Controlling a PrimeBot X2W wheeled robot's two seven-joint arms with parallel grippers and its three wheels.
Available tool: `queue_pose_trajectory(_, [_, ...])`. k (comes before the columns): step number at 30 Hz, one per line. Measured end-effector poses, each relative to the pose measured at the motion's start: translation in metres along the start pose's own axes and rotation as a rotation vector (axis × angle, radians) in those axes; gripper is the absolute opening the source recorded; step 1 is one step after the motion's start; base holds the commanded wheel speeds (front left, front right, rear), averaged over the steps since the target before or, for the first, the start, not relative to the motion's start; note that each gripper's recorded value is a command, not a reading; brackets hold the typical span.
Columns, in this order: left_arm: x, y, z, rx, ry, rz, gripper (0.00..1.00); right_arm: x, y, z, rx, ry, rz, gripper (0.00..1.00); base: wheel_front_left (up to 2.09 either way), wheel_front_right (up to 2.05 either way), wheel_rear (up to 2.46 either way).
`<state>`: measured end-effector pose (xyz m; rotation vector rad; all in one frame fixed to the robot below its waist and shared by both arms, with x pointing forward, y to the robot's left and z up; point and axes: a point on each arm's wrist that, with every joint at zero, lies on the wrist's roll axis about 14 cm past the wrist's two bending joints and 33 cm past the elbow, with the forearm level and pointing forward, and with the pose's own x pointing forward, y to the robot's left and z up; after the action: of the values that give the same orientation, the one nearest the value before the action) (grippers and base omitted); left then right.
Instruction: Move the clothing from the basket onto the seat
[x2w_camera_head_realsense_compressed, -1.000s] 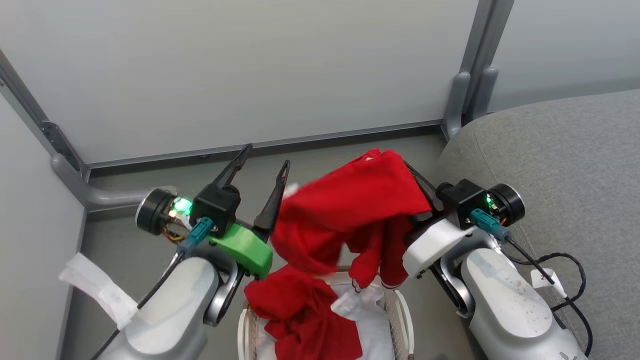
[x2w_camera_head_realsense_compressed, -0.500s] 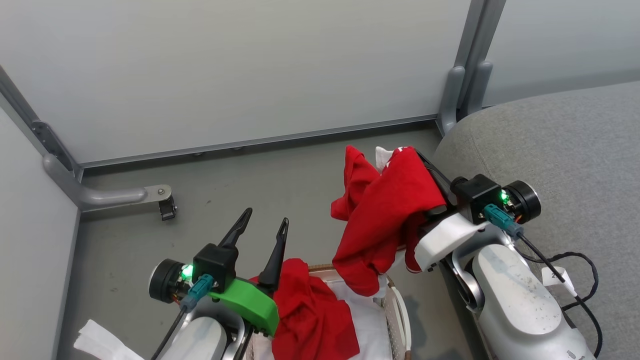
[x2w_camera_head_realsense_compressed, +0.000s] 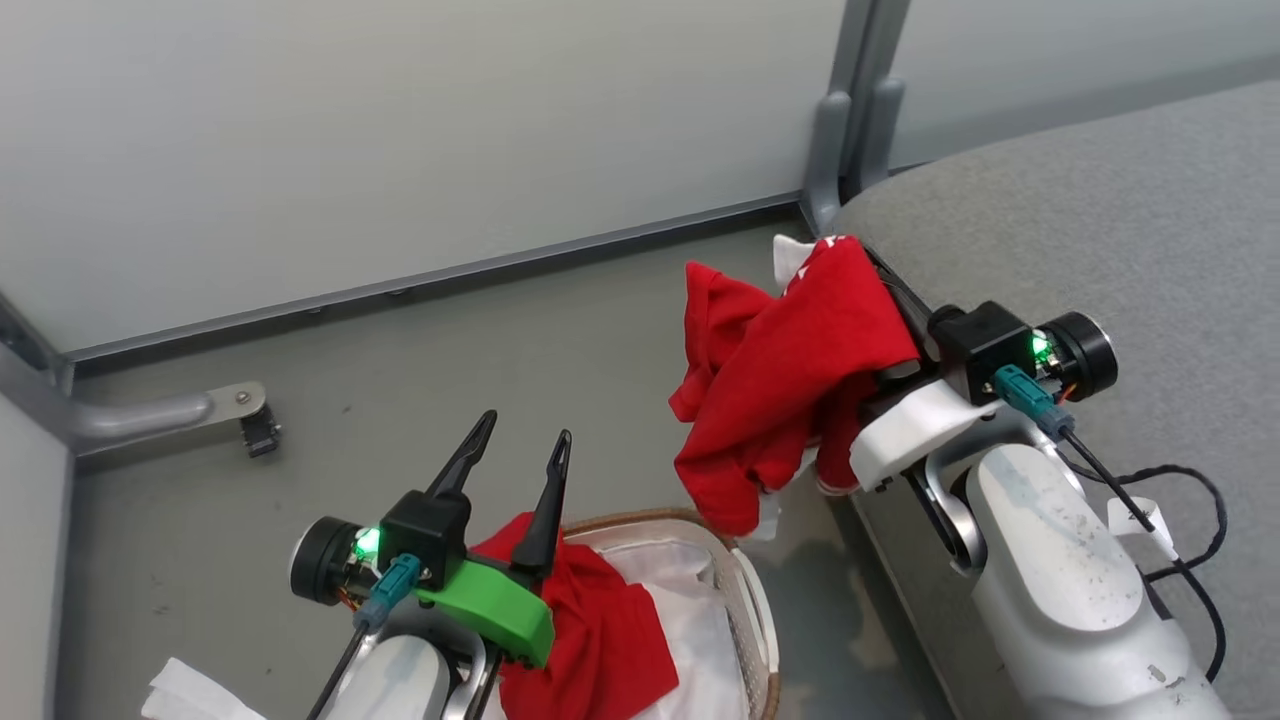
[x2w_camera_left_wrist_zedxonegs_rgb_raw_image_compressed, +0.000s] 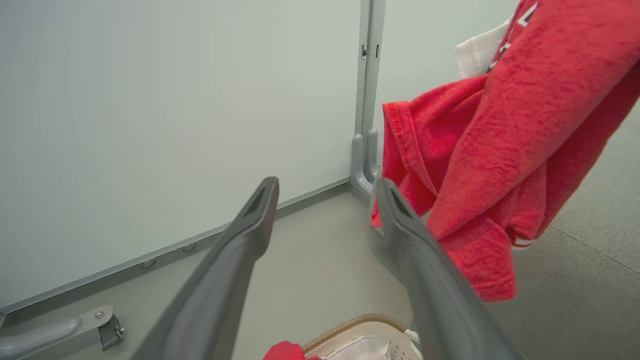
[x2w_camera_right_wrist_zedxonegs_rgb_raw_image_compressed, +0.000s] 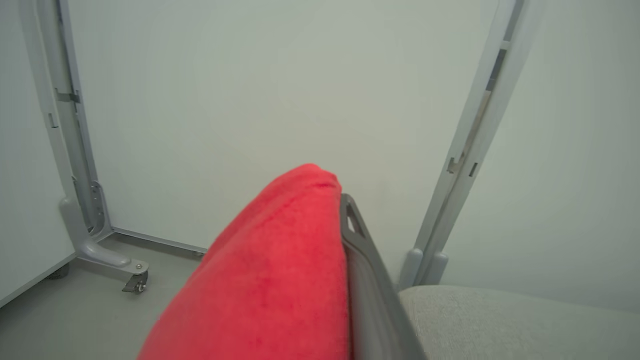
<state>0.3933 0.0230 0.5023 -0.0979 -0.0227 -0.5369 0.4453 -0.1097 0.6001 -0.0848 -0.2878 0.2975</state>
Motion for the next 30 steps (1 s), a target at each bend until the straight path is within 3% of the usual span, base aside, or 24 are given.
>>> queue_pose_trajectory(18, [0.069,-0.108,-0.039,-0.041,0.061,-0.391,1.00,-0.084,-0.140,-0.015,-0.111,0.111,-0.404,0.00,0.00,0.00,0.00])
queue_pose_trajectory(24, [0.077,-0.128,-0.055,-0.073,0.087,-0.458,1.00,-0.097,-0.156,-0.028,-0.138,0.169,-0.449,0.00,0.00,0.00,0.00])
queue_pose_trajectory(30, [0.081,-0.128,-0.069,-0.105,0.109,-0.463,1.00,-0.068,-0.171,-0.021,-0.185,0.147,-0.441,0.00,0.00,0.00,0.00])
